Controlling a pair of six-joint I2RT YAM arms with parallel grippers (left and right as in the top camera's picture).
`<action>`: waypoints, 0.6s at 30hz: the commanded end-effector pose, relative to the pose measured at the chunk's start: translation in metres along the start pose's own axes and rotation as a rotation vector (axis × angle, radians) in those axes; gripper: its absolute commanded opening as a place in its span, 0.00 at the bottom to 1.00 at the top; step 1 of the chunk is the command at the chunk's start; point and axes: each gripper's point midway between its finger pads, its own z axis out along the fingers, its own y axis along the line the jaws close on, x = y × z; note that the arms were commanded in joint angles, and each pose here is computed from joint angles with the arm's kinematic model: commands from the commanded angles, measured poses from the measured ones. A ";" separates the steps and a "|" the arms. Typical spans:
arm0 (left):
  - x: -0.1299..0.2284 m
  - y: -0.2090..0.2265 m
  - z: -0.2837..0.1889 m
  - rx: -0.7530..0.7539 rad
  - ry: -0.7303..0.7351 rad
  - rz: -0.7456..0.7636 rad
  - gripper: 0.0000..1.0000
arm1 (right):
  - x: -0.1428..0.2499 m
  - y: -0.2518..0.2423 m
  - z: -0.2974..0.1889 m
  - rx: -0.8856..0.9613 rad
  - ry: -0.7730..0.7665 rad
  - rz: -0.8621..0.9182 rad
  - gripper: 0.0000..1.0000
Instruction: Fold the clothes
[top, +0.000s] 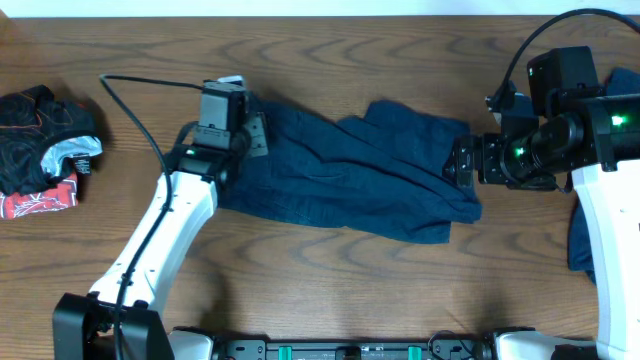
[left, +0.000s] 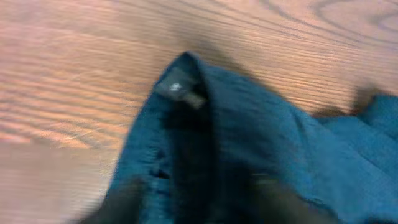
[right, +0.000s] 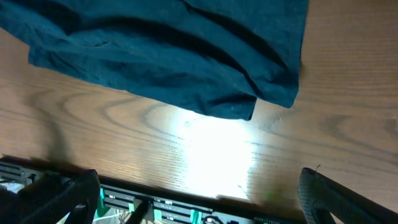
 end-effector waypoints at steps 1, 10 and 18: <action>-0.009 0.010 -0.001 -0.028 -0.010 -0.016 0.78 | 0.000 0.001 -0.002 0.010 -0.003 -0.018 0.99; 0.027 -0.019 -0.009 0.094 0.140 -0.035 0.96 | -0.001 0.001 -0.002 0.010 -0.006 -0.019 0.99; 0.054 -0.042 -0.026 0.136 0.230 -0.033 0.59 | -0.002 0.001 -0.002 0.009 -0.009 -0.035 0.99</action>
